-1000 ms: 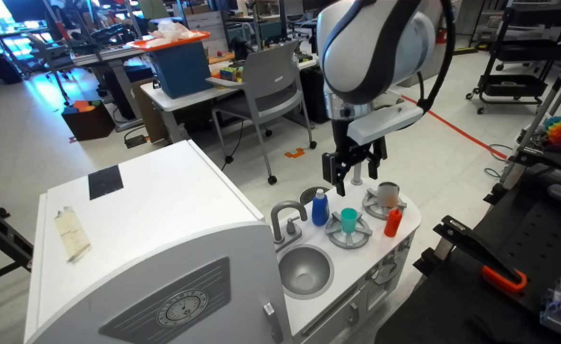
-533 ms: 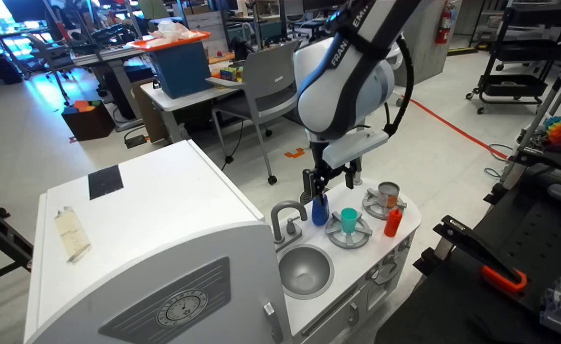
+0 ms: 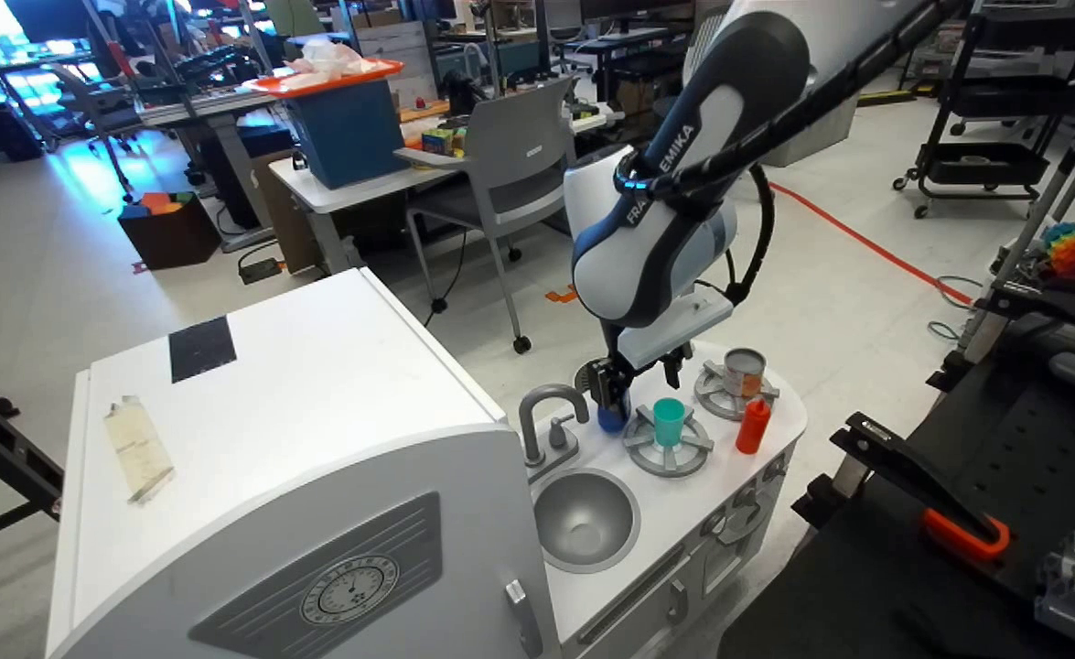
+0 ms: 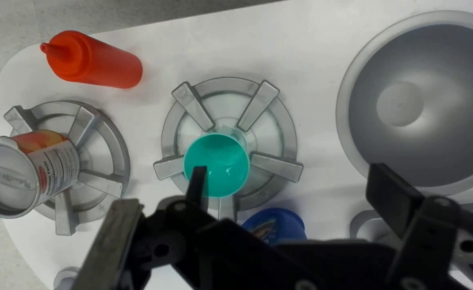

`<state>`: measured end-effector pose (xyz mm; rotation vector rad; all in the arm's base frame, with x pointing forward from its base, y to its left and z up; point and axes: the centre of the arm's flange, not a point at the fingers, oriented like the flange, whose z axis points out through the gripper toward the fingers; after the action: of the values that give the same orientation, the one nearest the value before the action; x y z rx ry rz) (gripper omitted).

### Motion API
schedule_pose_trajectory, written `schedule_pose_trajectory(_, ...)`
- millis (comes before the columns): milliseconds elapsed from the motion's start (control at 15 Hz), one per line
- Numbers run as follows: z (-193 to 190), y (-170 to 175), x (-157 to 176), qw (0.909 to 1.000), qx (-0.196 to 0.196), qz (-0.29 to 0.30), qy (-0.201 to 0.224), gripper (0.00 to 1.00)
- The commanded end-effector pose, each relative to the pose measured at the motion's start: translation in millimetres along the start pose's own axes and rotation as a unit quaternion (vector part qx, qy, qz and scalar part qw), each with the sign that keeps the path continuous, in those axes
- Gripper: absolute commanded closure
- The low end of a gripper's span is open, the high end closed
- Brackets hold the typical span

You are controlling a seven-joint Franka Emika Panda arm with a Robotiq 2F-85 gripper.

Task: Pick up the cup on the stove and put it on the counter

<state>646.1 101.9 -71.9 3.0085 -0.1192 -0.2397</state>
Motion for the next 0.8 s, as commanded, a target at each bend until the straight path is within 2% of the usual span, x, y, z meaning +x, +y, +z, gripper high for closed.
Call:
schedule_pose_trajectory(0,21,-10,25,0.9997,-0.013,0.018,-0.007,0.0)
schedule_pose_trajectory(733,62,-13,36,0.9984,-0.028,0.049,-0.013,0.0)
